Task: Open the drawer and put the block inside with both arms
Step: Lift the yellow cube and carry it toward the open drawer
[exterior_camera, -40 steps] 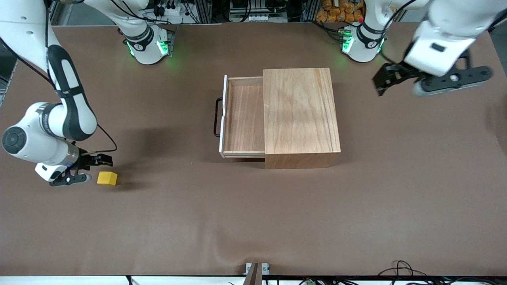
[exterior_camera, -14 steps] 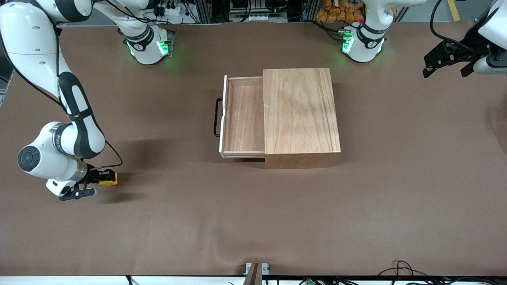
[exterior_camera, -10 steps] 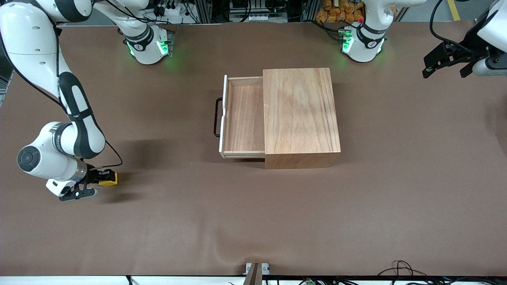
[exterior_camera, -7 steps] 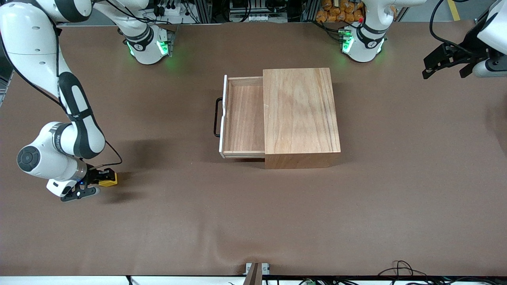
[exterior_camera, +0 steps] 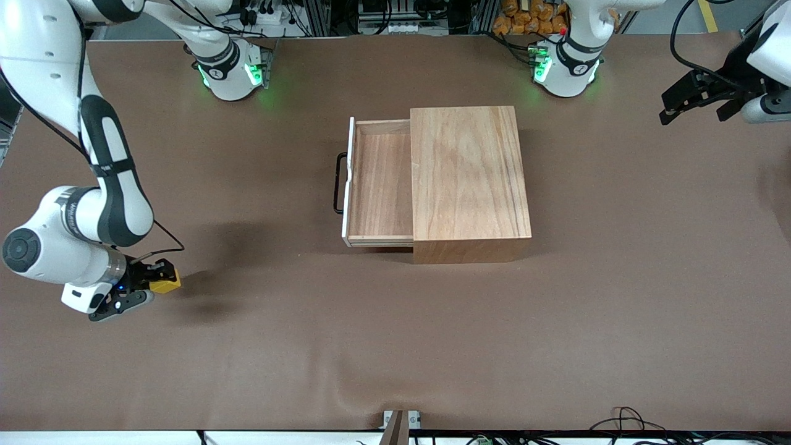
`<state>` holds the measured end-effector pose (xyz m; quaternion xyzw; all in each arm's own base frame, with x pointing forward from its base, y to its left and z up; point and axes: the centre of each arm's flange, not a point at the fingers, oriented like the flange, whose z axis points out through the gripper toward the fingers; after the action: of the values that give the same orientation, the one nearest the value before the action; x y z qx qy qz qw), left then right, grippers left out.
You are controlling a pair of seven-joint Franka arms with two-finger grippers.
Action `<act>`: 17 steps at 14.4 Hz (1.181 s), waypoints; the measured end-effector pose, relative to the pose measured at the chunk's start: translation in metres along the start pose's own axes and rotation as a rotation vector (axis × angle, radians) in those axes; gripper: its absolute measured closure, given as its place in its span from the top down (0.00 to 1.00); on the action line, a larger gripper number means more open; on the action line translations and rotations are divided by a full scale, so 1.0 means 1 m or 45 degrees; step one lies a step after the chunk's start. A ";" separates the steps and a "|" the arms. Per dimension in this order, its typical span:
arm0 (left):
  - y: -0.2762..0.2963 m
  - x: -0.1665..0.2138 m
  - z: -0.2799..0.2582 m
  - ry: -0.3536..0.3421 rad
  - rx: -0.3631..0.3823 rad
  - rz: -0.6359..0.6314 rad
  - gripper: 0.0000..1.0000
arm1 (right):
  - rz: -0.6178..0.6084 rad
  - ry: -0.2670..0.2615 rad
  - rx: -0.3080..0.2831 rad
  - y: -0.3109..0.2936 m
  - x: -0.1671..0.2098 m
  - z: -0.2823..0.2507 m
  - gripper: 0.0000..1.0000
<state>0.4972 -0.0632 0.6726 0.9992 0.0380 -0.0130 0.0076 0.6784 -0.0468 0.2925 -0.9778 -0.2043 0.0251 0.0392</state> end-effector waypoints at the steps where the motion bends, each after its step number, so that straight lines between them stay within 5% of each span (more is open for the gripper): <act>1: 0.000 0.000 0.000 0.001 0.000 -0.001 1.00 | -0.001 -0.021 0.019 -0.016 0.007 -0.021 0.56; 4: -0.001 0.000 0.000 0.002 -0.001 -0.002 1.00 | 0.083 -0.069 0.046 -0.083 0.029 -0.076 0.56; 6: -0.001 0.000 0.000 0.004 -0.001 -0.003 1.00 | 0.116 -0.045 0.056 -0.128 0.042 -0.097 0.56; 10: -0.001 0.001 -0.001 0.015 -0.003 -0.005 1.00 | 0.222 -0.016 0.119 -0.188 0.052 -0.117 0.56; 17: -0.002 0.002 -0.001 0.020 -0.004 -0.008 1.00 | 0.450 -0.028 0.112 -0.335 0.069 -0.125 0.56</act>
<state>0.4992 -0.0608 0.6740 0.9991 0.0413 -0.0052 0.0090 0.6165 0.2786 0.4437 -0.9955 -0.0284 0.0510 0.0747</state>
